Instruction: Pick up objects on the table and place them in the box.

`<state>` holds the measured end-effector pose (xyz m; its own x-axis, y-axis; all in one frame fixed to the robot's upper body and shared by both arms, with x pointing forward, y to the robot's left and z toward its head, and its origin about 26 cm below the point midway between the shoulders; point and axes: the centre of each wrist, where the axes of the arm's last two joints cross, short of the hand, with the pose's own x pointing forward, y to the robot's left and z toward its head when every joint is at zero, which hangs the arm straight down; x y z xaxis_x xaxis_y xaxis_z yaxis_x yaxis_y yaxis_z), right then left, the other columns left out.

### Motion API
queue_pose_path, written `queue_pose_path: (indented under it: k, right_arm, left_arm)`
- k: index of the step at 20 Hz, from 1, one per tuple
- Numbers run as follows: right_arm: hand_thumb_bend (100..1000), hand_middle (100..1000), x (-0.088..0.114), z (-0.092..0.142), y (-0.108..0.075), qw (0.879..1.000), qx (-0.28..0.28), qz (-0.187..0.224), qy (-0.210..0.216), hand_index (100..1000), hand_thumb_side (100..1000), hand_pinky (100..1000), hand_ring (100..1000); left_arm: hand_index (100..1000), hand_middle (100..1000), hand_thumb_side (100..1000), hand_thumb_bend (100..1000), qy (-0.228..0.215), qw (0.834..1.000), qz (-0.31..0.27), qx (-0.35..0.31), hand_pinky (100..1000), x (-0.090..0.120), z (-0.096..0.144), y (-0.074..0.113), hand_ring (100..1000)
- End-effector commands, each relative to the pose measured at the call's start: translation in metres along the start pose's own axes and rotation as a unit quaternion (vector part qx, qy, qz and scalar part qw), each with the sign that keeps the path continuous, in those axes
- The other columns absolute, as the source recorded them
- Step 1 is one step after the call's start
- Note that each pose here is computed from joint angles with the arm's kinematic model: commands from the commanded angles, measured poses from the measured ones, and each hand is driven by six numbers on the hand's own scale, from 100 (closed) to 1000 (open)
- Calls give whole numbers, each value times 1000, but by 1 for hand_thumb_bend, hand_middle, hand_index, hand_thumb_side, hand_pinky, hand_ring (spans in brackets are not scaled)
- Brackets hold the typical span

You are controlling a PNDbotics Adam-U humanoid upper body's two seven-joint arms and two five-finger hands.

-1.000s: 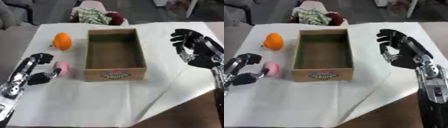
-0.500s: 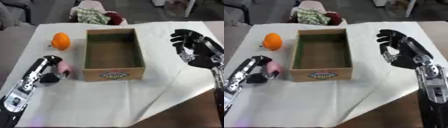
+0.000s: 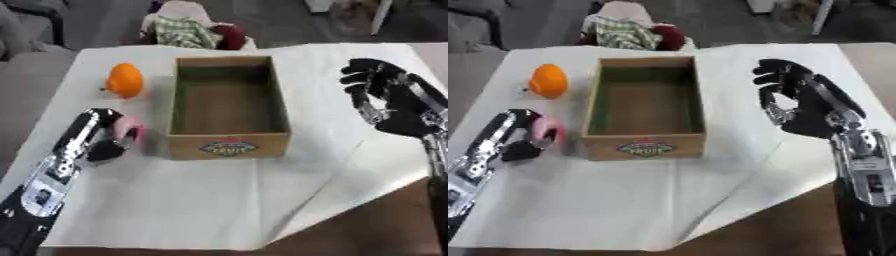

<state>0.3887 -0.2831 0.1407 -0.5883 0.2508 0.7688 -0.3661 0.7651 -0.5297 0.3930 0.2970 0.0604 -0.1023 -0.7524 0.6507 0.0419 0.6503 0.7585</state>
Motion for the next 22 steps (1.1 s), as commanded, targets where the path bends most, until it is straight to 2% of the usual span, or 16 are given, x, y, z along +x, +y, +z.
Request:
queue_pose_path:
  k: [1,4,7,16,19,22]
  right_arm:
    - [100,801,7,-5,-5,1000,3,13,-9,904,218,787,817]
    - [100,800,8,-5,-5,1000,2,13,-9,903,222,787,817]
    - [100,800,8,-5,-5,1000,1,14,-8,903,222,787,817]
    - [100,801,8,-8,-1,1000,8,11,-11,904,223,787,817]
    - [100,801,9,-12,2,1000,15,9,-16,904,222,787,817]
    - [100,801,10,-16,6,1000,22,6,-21,904,219,788,817]
  left_arm:
    - [548,408,245,100,12,999,4,32,739,-4,2,6,572]
    - [511,360,244,100,10,998,17,61,728,-1,3,10,544]
    - [509,357,244,100,-13,996,31,84,729,11,4,21,543]
    - [519,368,247,100,-132,986,48,90,737,85,-8,59,552]
    - [536,386,246,100,-163,983,41,68,746,103,-20,61,567]
    - [553,408,234,100,-183,982,24,31,752,110,-35,53,583]
